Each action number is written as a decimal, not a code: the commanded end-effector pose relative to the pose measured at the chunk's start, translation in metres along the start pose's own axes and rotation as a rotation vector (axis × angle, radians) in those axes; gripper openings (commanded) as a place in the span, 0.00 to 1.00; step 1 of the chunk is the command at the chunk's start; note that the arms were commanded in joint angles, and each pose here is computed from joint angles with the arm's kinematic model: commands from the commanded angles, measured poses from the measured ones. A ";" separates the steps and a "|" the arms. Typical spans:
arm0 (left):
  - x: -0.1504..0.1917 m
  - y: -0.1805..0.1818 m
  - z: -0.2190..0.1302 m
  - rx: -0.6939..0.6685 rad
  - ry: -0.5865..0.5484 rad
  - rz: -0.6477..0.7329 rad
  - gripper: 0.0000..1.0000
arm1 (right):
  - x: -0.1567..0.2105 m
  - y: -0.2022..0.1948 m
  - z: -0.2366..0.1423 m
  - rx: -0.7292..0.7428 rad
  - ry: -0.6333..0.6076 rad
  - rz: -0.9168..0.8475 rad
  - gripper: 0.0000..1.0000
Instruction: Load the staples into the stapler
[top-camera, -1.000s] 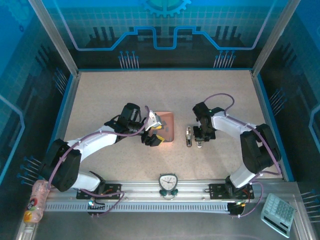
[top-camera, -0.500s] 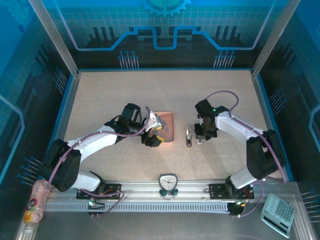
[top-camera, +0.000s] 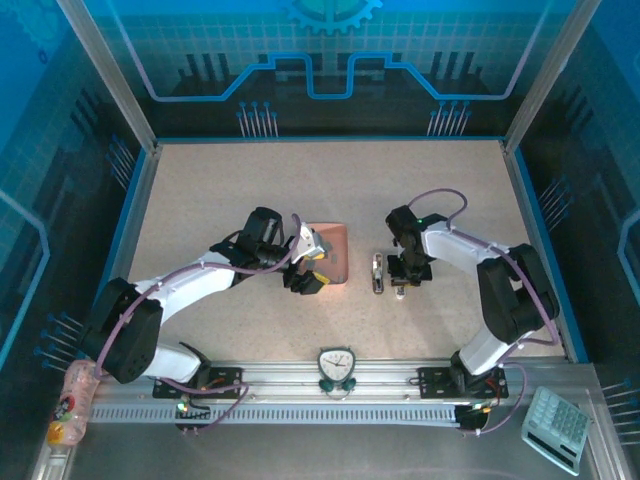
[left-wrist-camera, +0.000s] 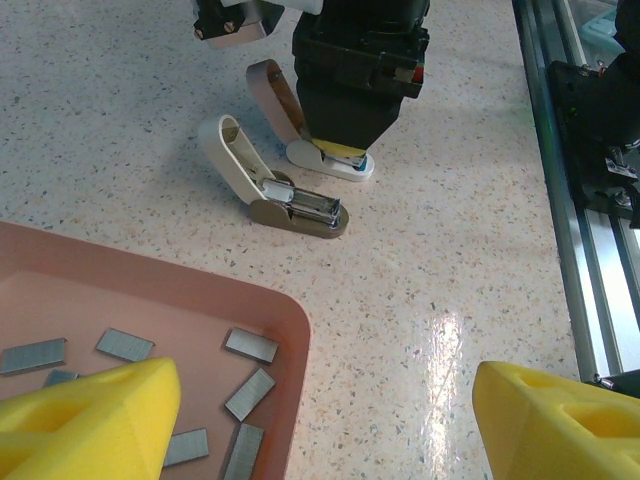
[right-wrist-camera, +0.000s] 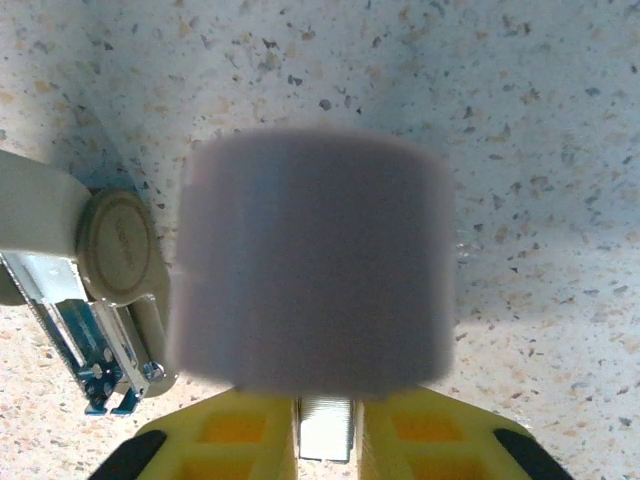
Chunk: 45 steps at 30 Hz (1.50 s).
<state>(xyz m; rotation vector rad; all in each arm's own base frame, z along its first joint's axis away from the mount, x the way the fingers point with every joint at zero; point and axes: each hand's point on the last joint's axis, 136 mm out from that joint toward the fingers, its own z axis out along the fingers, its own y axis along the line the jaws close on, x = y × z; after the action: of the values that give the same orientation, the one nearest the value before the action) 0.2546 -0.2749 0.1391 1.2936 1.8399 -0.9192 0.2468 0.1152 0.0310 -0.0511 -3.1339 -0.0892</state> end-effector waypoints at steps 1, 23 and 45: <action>-0.010 -0.002 -0.001 0.006 -0.009 0.038 0.78 | -0.004 0.007 -0.005 -0.002 -0.012 -0.012 0.24; -0.012 -0.004 -0.002 0.007 -0.011 0.044 0.78 | 0.002 0.008 -0.005 -0.033 -0.021 0.002 0.13; -0.010 -0.004 -0.001 0.006 -0.007 0.044 0.78 | 0.000 0.003 -0.023 -0.027 -0.132 0.013 0.20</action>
<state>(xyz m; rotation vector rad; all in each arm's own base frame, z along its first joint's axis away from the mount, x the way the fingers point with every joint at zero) 0.2543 -0.2755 0.1384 1.2964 1.8414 -0.9133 0.2517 0.1175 0.0453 -0.0587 -3.2379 -0.1276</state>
